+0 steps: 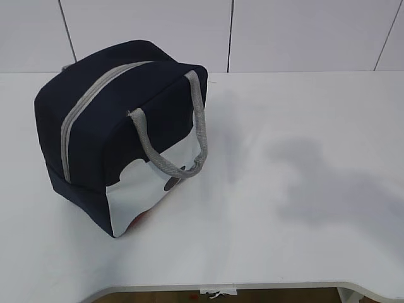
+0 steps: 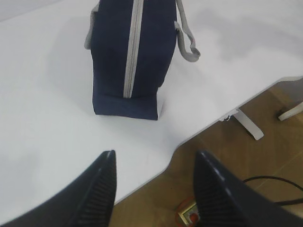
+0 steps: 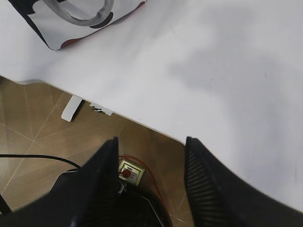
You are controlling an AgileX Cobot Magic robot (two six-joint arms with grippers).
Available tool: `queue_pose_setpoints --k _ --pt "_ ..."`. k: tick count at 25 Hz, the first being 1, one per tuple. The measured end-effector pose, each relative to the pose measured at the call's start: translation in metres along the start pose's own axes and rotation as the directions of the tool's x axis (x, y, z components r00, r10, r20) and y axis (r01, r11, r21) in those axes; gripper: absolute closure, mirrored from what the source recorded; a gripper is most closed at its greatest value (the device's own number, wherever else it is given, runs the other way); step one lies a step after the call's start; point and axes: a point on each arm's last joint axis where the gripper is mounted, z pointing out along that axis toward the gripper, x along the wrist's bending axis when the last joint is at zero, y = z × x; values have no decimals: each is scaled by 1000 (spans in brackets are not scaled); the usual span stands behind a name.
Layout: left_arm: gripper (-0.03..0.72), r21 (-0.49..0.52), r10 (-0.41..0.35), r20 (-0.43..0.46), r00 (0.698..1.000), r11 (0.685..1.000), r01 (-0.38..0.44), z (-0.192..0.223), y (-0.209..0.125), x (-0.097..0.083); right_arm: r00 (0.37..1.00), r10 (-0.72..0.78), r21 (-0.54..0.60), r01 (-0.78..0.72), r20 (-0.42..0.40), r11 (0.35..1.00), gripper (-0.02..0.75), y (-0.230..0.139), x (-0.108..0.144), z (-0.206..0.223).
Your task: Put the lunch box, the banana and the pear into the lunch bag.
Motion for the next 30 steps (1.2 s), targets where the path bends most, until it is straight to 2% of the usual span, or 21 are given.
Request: queue_pose_setpoints --k 9,15,19,20,24,26,30 --pt "288 74 -9 1 1000 997 9 20 -43 1 1000 -12 -97 14 22 995 376 -70 -9 -14" --pt "300 9 5 -19 1000 1000 -5 11 -73 0 998 -21 -120 28 63 992 376 -103 -17 -4" --pt "321 14 11 -39 999 1000 -11 15 -86 2 995 -31 -118 42 98 992 376 -122 -22 6" --pt "323 -18 14 -41 999 1000 -15 11 -93 1 994 -34 -120 46 102 992 376 -126 -23 8" --pt "326 -28 15 -41 999 999 -17 14 -107 1 994 -41 -150 56 105 987 376 -142 -25 13" --pt "326 -72 19 -44 999 997 -22 8 -114 0 994 -39 -174 57 103 983 376 -149 -26 15" --pt "327 -49 17 -44 999 999 -19 19 -125 1 994 -38 -230 61 101 971 376 -159 -27 12"
